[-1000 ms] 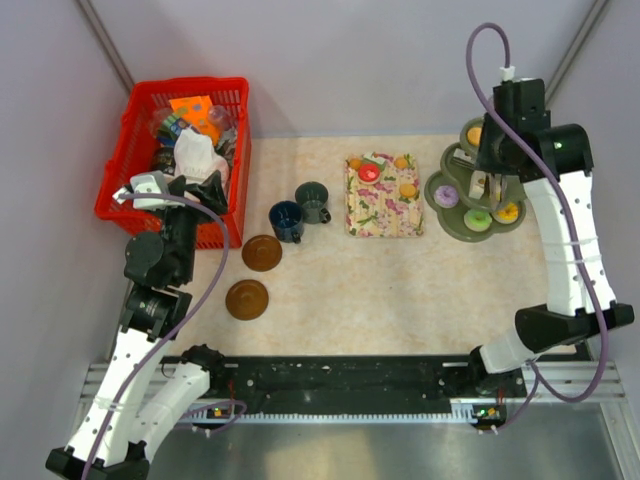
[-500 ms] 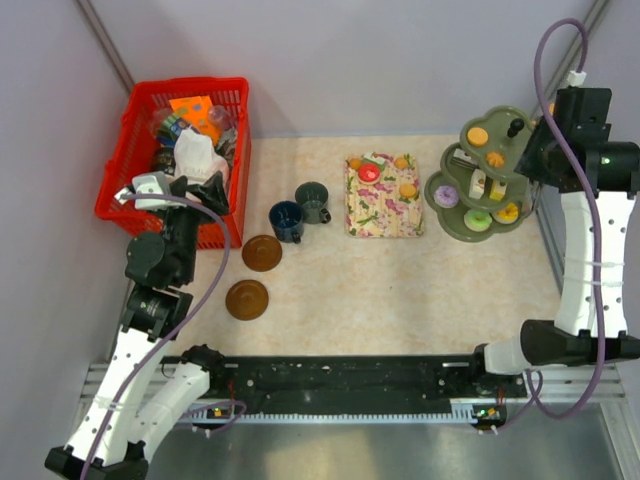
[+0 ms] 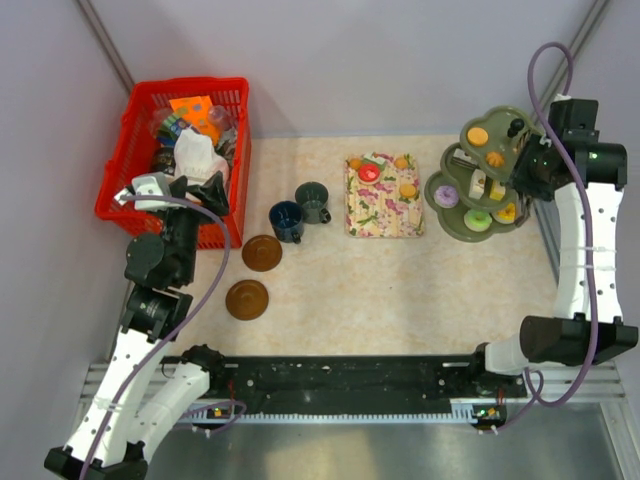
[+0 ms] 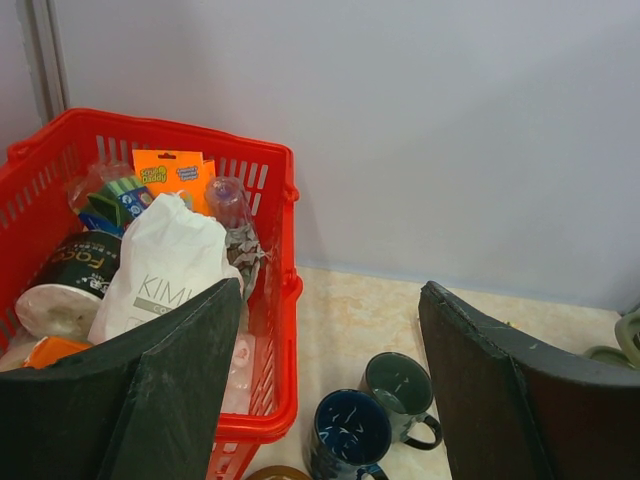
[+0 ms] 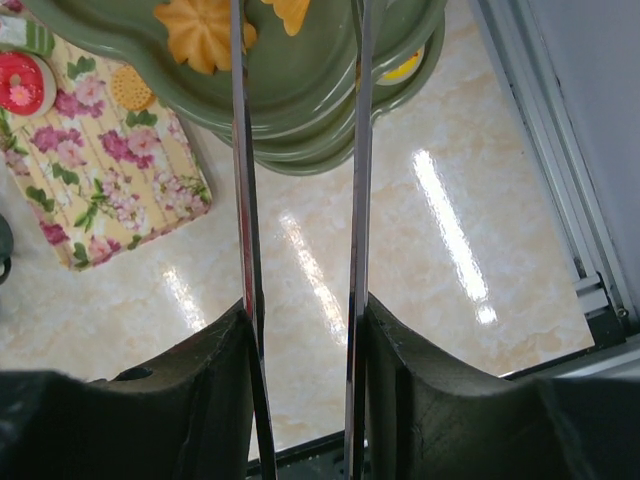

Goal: Serve the afternoon tea
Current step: Place the desert on the desert table.

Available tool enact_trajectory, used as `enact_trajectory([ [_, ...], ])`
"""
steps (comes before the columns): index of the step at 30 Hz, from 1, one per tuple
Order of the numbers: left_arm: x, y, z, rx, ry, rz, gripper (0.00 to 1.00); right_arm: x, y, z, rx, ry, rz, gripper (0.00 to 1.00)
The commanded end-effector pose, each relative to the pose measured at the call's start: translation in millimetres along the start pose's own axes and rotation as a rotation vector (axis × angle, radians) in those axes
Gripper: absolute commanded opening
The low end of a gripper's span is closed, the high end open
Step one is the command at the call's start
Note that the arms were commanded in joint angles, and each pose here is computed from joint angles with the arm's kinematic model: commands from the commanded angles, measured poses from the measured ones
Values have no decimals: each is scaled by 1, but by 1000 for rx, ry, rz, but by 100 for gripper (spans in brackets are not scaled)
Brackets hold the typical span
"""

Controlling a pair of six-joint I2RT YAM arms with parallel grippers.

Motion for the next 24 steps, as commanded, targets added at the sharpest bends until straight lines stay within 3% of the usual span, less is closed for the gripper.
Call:
enact_trajectory([
  [1,0,-2,-9,2,-49,10,77,-5,-2,-6,-29,-38,-8,40],
  [24,-1,-1,-7,-9,-44,4,77,-30,-4,-22,-38,-60,32,45],
])
Point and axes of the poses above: each gripper's point midway between its finger pads, its own x axis back along the fingers, its own y axis along the line the jaws close on, z = x × y, the point moved 5 cm from there along x, back along the fingers, and after that the axes turned 1 degree about -x, right-handed, at the moved point
